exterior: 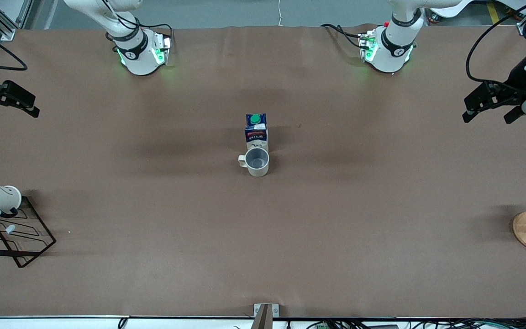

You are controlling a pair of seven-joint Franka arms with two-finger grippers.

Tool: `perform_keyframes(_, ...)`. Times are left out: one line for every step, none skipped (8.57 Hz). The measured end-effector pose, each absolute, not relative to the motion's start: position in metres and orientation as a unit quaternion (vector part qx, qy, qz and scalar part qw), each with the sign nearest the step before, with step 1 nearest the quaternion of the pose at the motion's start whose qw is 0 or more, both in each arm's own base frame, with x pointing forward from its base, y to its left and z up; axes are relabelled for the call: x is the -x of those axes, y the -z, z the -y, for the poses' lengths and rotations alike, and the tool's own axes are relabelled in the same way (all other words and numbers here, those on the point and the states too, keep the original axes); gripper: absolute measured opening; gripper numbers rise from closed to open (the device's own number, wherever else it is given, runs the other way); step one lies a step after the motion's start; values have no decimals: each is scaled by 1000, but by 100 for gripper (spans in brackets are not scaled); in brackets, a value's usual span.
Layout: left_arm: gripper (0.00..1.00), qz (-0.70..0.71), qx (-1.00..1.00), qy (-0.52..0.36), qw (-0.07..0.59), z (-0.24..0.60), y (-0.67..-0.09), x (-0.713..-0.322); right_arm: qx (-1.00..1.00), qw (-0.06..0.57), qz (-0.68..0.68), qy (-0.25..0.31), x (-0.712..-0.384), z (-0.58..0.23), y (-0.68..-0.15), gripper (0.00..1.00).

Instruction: Place milk next to cup

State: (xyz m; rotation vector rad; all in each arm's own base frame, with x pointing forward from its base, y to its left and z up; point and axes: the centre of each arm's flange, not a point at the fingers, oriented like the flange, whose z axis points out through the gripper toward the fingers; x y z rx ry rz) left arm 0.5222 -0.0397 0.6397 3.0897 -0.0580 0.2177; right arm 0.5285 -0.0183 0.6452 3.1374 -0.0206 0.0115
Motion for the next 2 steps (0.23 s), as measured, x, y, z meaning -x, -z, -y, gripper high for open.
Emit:
perform_keyframes(100,24,-998,-60,21,40,-637,-520,-1000,2,7,-4,-528,18,-645,100)
perform_keyframes(100,25,-998,-46,20,40,-636,-516,-1000,2,7,-3,-528,19,-645,100)
